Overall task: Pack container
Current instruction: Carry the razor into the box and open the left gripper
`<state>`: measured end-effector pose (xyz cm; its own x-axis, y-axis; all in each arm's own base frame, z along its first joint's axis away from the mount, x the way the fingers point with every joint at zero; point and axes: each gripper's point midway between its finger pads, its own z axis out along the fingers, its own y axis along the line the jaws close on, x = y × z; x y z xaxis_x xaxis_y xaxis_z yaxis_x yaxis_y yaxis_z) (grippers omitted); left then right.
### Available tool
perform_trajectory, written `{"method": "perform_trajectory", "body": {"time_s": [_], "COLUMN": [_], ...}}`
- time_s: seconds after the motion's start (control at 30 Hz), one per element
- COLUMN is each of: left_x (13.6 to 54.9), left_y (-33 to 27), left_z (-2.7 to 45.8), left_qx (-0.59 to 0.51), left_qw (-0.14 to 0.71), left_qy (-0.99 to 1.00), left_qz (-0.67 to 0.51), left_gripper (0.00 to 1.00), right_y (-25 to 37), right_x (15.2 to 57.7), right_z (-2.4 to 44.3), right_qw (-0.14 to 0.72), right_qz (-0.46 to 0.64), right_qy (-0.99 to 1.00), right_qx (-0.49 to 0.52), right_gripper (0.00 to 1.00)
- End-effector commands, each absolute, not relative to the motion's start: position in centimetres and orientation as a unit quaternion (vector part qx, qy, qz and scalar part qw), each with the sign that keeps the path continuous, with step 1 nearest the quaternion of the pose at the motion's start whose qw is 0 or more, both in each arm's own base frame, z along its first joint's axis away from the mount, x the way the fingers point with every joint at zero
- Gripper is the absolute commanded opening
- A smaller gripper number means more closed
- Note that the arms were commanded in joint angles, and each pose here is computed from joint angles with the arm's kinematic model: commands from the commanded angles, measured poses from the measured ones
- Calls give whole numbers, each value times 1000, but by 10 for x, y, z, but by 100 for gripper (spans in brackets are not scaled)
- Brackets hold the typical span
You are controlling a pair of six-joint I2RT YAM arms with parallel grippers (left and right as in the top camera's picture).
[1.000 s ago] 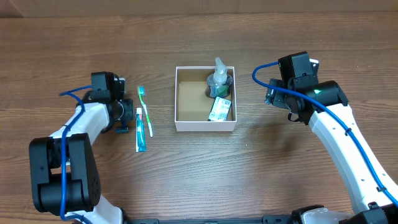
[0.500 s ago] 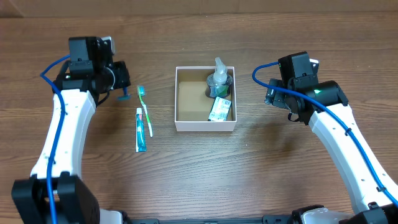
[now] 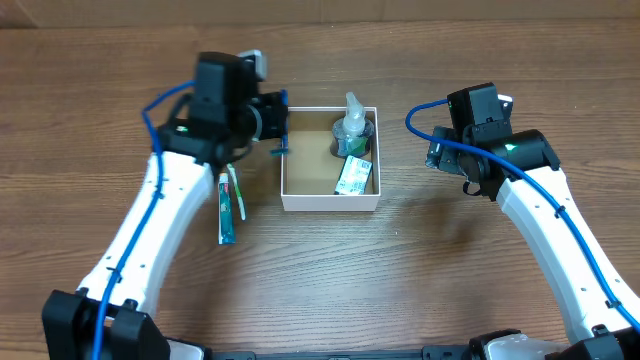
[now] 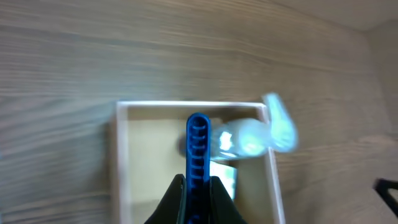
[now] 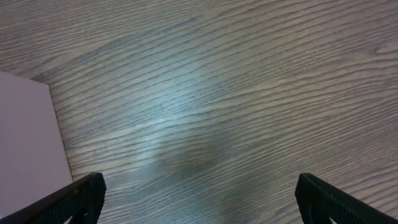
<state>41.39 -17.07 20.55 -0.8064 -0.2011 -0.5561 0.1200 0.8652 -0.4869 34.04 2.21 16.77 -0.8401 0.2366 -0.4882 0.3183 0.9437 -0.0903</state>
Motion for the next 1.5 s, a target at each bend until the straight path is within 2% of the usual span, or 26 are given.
{"method": "perform_trajectory", "body": {"time_s": [0.0,0.23,0.57,0.77,1.07,1.1,1.13,1.17,1.2,1.33,1.47], "left_x": [410,402,410,418,422,422,422,422,422,426,417], "left_y": [-198,-220,-222,-213,-205,-205,-205,-206,-206,-202,-179], "left_z": [219,205,145,121,116,116,116,116,117,140,190], "left_qx": [-34,-49,-73,-81,-88,-88,-88,-88,-87,-57,-67], "left_qw": [332,354,307,306,314,314,314,314,314,338,351], "left_qy": [910,916,939,944,943,943,943,943,943,938,933], "left_qz": [-247,-179,-138,-96,-71,-71,-71,-71,-71,-59,-34], "left_gripper": [7,8,8,8,13,16,26,43,55,59,60], "right_y": [20,20,20,20,20,20,20,20,20,20,20], "right_x": [345,345,345,345,345,345,345,345,345,345,345], "right_z": [182,182,182,182,182,182,182,182,182,182,182], "right_qw": [264,264,264,265,264,264,264,264,264,264,264], "right_qz": [-82,-82,-82,-82,-82,-82,-82,-82,-82,-82,-82], "right_qy": [949,949,949,949,949,949,949,949,949,949,949], "right_qx": [153,153,153,153,153,153,153,153,153,153,153], "right_gripper": [100,100,100,100,100,100,100,100,100,100,100]}}
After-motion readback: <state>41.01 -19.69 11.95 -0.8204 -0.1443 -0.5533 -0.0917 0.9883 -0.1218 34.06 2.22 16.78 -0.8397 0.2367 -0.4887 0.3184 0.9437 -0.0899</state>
